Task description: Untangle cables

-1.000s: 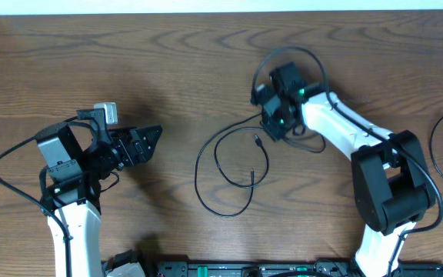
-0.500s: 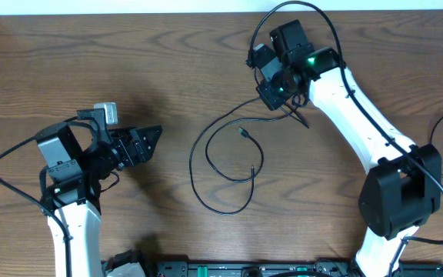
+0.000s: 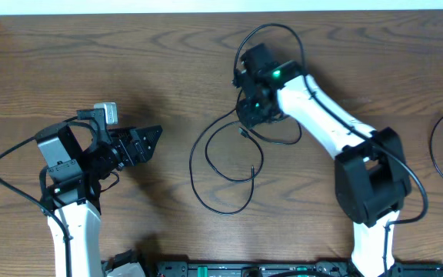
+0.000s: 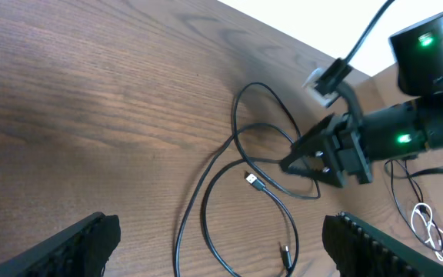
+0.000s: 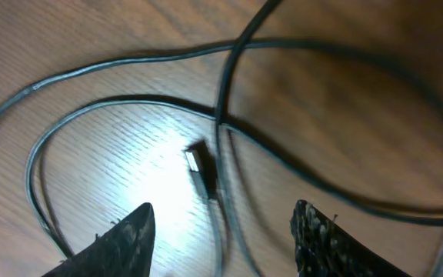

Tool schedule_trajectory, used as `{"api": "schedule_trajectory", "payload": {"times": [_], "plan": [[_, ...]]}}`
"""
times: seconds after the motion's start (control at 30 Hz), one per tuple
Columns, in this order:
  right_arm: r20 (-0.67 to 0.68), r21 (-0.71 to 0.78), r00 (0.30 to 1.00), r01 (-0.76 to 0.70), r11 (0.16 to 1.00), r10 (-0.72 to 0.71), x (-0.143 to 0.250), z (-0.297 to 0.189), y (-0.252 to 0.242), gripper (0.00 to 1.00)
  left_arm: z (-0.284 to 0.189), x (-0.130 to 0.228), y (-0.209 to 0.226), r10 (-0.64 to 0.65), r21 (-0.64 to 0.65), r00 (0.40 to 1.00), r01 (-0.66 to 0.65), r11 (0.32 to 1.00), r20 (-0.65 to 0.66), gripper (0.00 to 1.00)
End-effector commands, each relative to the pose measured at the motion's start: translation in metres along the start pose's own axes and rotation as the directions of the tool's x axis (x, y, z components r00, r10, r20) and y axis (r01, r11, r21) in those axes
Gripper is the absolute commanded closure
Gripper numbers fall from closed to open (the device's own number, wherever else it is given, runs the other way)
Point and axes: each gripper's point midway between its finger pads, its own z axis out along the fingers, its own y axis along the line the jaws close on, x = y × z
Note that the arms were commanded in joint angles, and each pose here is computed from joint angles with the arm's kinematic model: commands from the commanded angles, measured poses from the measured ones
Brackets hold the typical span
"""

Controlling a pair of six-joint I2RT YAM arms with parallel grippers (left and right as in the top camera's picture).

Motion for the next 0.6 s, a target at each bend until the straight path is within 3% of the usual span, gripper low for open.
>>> {"api": "schedule_trajectory", "payload": {"times": [0.0,0.07,0.2,0.57], "plan": [[-0.023,0.02,0.983,-0.182,0.983,0.183,0.006,0.01,0.004,0.46,-0.001,0.001,-0.002,-0.011,0.016,1.0,0.011,1.0,0.001,0.11],[-0.026,0.026,0.967,-0.253,0.967,0.253,0.008,0.016,0.005,0.46,-0.001,0.001,-0.002,-0.012,0.016,1.0,0.012,1.0,0.001,0.11],[-0.024,-0.076,0.974,-0.228,0.971,0.227,0.007,0.029,0.03,0.46,-0.001,0.001,-0.002,-0.012,0.016,1.0,0.012,1.0,0.001,0.11],[-0.001,-0.032,0.958,-0.285,0.958,0.286,0.016,0.048,0.024,0.46,-0.001,0.001,-0.002,-0.015,0.016,1.0,0.015,1.0,-0.002,0.11]]}}
